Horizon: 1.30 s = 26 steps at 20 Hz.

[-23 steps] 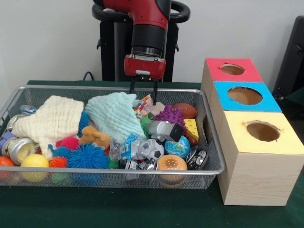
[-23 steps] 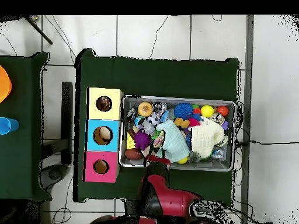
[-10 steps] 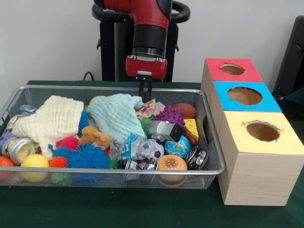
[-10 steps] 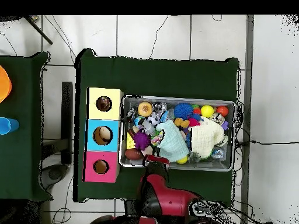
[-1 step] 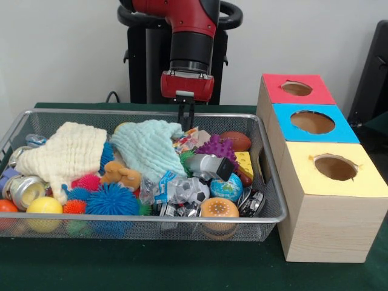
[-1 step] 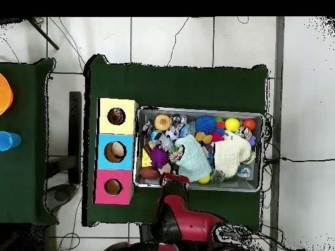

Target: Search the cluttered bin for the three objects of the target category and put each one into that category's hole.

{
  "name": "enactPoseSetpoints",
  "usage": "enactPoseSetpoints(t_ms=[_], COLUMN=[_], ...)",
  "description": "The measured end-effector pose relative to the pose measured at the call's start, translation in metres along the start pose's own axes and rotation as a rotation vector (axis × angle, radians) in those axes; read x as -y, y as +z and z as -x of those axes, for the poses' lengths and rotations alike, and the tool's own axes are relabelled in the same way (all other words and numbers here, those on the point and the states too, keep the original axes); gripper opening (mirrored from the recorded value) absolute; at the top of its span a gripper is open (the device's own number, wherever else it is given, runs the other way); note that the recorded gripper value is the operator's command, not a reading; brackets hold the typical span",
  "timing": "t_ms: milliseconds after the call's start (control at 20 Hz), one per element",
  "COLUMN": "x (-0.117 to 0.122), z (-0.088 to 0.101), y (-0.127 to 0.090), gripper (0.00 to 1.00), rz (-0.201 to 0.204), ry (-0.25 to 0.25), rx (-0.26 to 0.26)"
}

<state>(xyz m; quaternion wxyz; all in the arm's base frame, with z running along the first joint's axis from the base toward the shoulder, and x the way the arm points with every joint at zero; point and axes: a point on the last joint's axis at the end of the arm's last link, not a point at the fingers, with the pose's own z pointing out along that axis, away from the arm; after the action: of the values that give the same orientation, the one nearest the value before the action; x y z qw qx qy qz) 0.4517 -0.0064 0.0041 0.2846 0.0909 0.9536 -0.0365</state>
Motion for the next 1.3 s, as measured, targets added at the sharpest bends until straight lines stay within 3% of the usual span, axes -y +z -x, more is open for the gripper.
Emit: enactPoseSetpoints(t_ms=[300, 700, 1300], x=[0.009, 0.029, 0.035], z=[0.008, 0.007, 0.016], y=[-0.001, -0.008, -0.01], gripper=[0.0, 0.0, 0.0], rz=[0.004, 0.012, 0.063], ry=[0.033, 0.062, 0.063], rx=[-0.059, -0.236, -0.272])
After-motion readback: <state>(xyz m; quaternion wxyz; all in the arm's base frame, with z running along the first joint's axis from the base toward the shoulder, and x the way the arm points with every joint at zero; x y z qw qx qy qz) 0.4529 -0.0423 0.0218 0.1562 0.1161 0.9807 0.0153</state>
